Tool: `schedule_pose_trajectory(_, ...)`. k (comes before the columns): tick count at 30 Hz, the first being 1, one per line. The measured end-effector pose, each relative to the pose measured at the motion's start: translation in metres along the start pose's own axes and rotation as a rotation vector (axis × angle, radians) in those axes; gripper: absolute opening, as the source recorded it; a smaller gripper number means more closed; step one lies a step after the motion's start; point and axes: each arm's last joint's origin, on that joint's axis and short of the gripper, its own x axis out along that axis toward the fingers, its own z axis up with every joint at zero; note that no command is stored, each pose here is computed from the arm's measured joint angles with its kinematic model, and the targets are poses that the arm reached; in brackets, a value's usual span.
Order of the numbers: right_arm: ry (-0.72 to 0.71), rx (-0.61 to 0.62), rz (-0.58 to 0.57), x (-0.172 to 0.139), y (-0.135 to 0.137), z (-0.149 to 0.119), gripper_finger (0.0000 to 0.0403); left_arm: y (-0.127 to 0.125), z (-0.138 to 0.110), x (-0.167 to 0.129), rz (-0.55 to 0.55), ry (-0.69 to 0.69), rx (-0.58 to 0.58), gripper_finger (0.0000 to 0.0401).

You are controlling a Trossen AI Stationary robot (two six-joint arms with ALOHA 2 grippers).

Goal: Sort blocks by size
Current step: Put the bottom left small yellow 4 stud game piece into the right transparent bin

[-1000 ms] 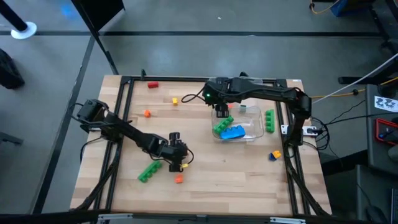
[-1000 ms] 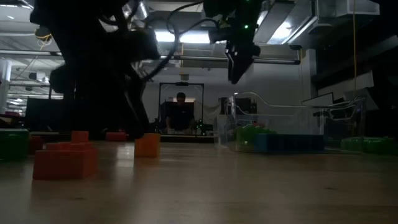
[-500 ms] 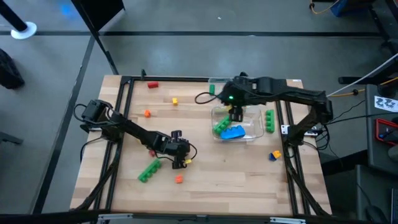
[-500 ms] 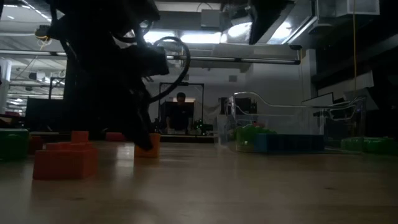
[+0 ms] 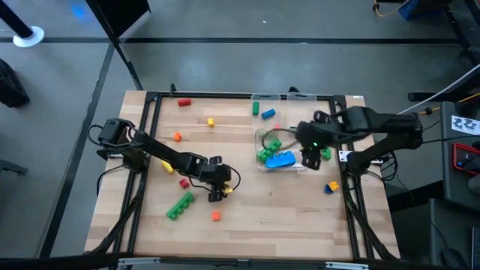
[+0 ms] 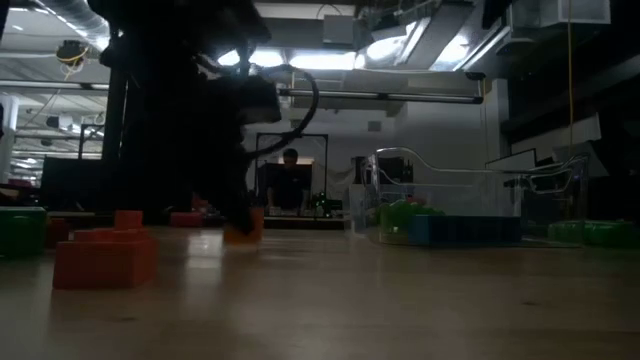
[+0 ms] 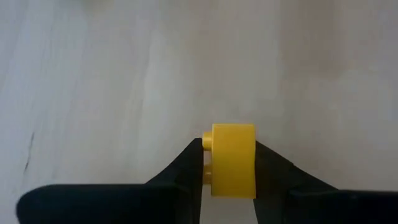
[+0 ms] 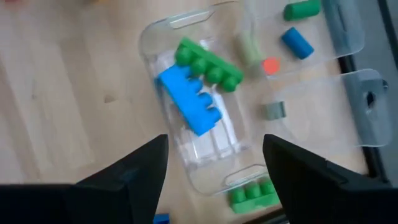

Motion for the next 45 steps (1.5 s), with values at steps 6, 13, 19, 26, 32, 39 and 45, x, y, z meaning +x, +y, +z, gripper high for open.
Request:
schedule_pose_trajectory(6,-0.023,0.092,-0.040,-0.001,0.012,-0.028,0.0264,0.005,0.034,-0.010,-0.076,-0.146,-0.003,0.0086)
schedule_pose_trajectory(13,0.025,0.215,-0.067,0.015,0.022,-0.059,0.0264,0.030,0.079,-0.024,-0.022,-0.395,0.115,0.0085)
schedule_pose_trajectory(19,0.085,0.235,-0.088,0.031,0.037,-0.079,0.0264,0.075,0.105,-0.031,0.095,-0.641,0.116,0.0091)
schedule_pose_trajectory(26,0.126,0.377,-0.119,0.043,0.052,-0.098,0.0264,0.133,0.115,-0.018,0.192,-0.877,-0.002,0.0090)
schedule_pose_trajectory(32,0.164,0.467,-0.130,0.049,0.060,-0.112,0.0264,0.170,0.140,0.011,0.161,-0.945,-0.087,0.0093)
schedule_pose_trajectory(39,0.170,0.491,-0.123,0.049,0.064,-0.117,0.0264,0.191,0.186,0.050,0.125,-0.964,-0.096,0.0094)
schedule_pose_trajectory(45,0.214,0.498,-0.106,0.049,0.065,-0.118,0.0264,0.202,0.206,0.086,0.127,-0.902,-0.104,0.0095)
